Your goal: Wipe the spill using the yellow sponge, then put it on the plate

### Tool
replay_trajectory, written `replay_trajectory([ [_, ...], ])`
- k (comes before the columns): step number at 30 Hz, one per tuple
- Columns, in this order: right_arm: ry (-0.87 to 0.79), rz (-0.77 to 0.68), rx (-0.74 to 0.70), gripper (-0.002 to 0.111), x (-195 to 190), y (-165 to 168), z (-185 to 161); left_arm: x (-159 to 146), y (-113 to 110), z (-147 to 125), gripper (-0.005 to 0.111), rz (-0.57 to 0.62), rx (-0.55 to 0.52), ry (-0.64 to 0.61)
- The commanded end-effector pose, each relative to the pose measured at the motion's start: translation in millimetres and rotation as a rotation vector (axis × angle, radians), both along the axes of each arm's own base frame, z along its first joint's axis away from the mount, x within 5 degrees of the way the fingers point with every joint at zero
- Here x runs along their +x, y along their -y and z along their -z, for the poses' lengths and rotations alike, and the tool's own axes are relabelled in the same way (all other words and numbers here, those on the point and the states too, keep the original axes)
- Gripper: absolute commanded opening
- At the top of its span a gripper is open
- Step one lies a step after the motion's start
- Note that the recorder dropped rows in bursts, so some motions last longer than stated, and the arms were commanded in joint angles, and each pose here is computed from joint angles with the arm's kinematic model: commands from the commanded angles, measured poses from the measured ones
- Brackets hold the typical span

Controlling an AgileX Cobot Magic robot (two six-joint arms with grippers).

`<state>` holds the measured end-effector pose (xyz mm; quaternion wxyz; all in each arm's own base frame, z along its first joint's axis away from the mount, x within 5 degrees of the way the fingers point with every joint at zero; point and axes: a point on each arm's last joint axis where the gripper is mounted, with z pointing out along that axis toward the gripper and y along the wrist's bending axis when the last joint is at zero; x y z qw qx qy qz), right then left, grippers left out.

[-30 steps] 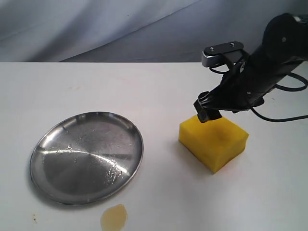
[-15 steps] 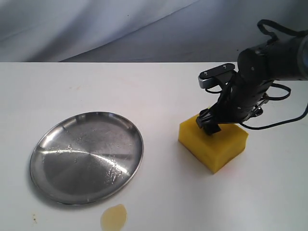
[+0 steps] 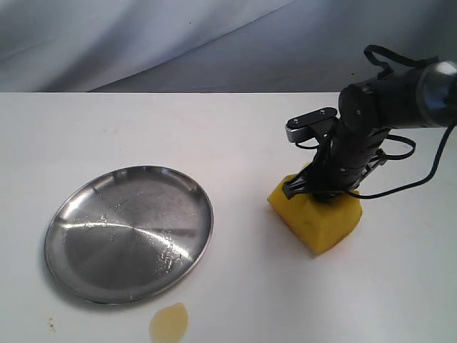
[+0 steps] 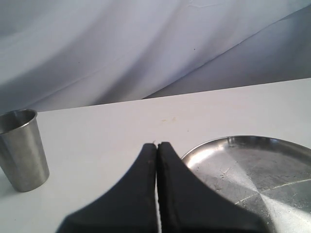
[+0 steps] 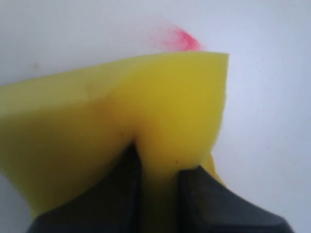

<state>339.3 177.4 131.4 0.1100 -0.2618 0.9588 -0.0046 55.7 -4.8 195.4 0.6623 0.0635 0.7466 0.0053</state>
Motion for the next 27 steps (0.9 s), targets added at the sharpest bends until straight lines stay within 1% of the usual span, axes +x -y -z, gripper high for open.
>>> replay_trajectory([
  [1,-0.029,-0.016,-0.068,0.0,-6.9,11.0,-10.0,-0.1,0.4,0.8,0.0,0.006,-0.003,0.005],
  [4,0.003,-0.03,-0.018,0.0,-13.3,9.4,-38.3,-0.1,0.4,0.8,0.0,0.006,-0.003,0.005],
  [8,-0.025,-0.145,0.065,0.0,-37.1,-5.2,-72.0,-0.1,0.4,0.8,0.0,0.006,-0.003,0.005],
  [12,-0.039,-0.271,0.119,0.0,-69.5,-32.6,-95.8,-0.1,0.4,0.8,0.0,0.006,-0.003,0.005],
  [18,-0.113,-0.482,0.204,0.0,-128.6,-87.4,-103.5,-0.1,0.4,0.8,0.0,0.006,-0.003,0.005],
  [21,-0.094,-0.581,0.238,0.0,-158.2,-113.5,-104.8,-0.1,0.4,0.8,0.0,0.006,-0.003,0.005],
  [23,-0.083,-0.618,0.276,0.0,-173.2,-126.3,-106.2,-0.1,0.4,0.8,0.0,0.006,-0.003,0.005],
  [26,-0.114,-0.64,0.327,0.0,-192.0,-141.8,-102.6,-0.1,0.4,0.8,0.0,0.006,-0.003,0.005],
  [27,-0.126,-0.654,0.322,0.0,-197.3,-146.4,-97.6,-0.1,0.4,0.8,0.0,0.006,-0.003,0.005],
])
